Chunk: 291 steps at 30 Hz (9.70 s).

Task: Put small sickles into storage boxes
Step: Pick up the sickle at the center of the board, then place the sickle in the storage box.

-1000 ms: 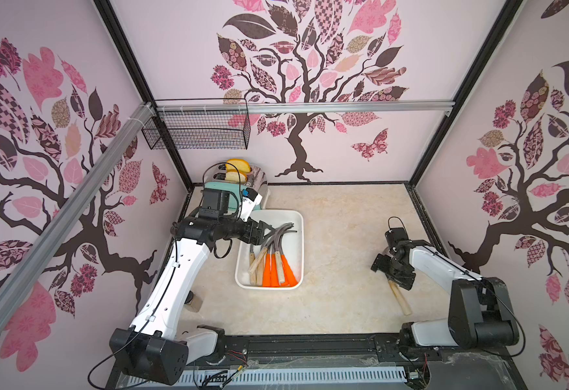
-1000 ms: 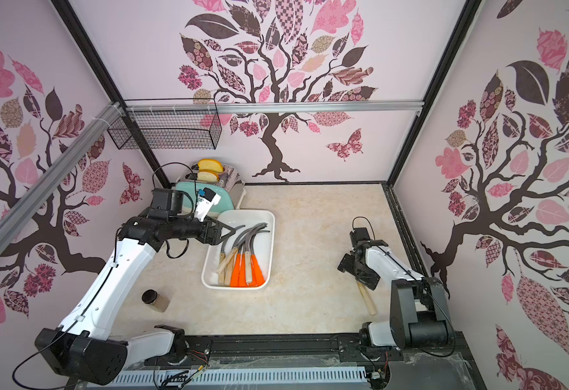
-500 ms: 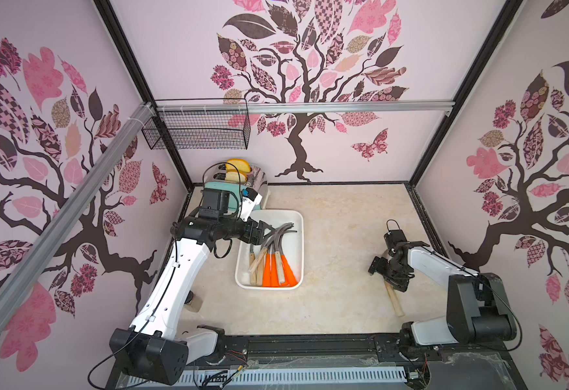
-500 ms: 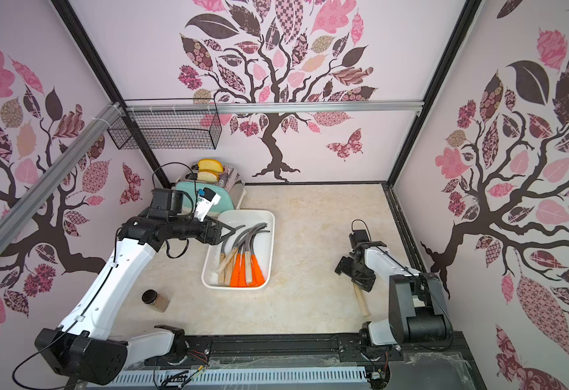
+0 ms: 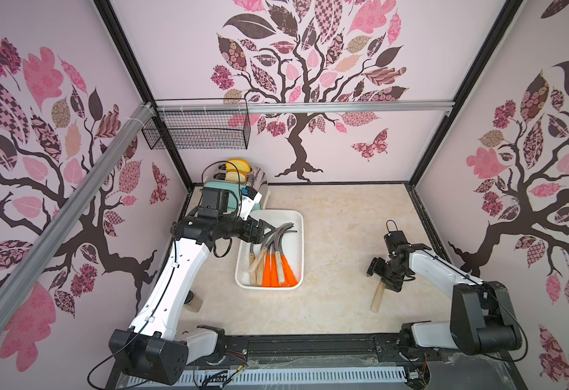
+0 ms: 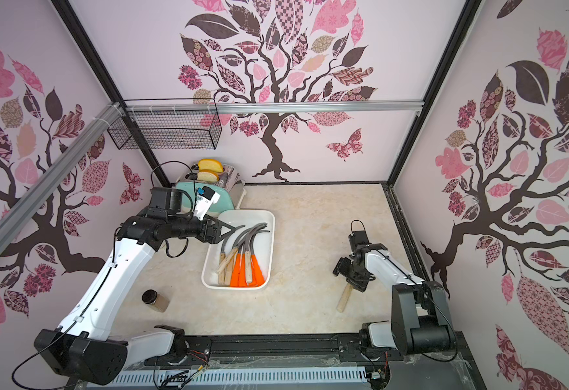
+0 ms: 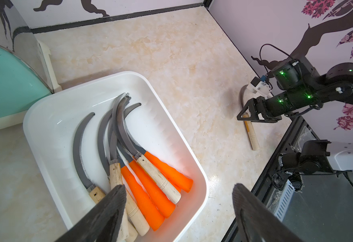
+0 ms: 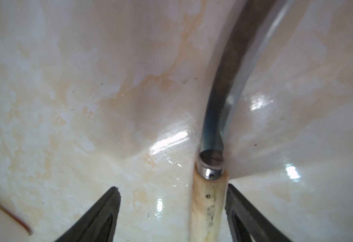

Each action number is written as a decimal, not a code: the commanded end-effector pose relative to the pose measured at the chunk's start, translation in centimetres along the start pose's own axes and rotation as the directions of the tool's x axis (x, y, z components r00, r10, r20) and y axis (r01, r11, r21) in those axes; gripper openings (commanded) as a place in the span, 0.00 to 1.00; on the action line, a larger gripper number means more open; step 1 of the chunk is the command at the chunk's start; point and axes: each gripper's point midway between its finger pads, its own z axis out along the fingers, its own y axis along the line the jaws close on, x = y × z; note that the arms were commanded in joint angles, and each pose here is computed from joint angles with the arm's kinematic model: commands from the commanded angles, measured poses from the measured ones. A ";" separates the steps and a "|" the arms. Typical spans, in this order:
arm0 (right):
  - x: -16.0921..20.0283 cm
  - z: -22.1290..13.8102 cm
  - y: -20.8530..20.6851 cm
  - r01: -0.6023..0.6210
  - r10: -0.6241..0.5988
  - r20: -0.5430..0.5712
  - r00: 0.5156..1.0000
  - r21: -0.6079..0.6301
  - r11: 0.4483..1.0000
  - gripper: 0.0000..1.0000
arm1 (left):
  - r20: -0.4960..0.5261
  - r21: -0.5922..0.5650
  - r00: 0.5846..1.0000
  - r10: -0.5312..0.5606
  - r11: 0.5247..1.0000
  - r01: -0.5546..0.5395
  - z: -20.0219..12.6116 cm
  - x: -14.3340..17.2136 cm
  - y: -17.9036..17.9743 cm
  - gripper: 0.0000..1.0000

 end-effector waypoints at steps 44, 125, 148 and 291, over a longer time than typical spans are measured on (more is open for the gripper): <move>3.6 2.2 -2.0 0.040 -0.030 -0.073 0.997 0.133 0.990 0.53 | 0.031 0.003 0.999 0.039 0.999 -0.039 -1.0 -0.6 -0.9 0.84; -0.4 -4.8 6.6 0.214 -0.203 0.082 0.976 -0.155 0.965 0.00 | -0.016 -0.057 1.000 0.013 0.998 -0.014 0.3 0.7 1.0 0.83; 1.4 -11.3 21.9 0.489 -0.438 0.232 0.868 -0.251 0.836 0.00 | 0.028 -0.184 1.000 -0.006 0.983 0.011 -0.2 -0.5 3.2 0.82; 16.9 4.4 38.1 0.678 -0.733 -0.031 0.679 -0.355 0.644 0.36 | 0.257 -0.342 0.963 -0.084 0.924 0.172 -7.1 -3.8 6.5 0.82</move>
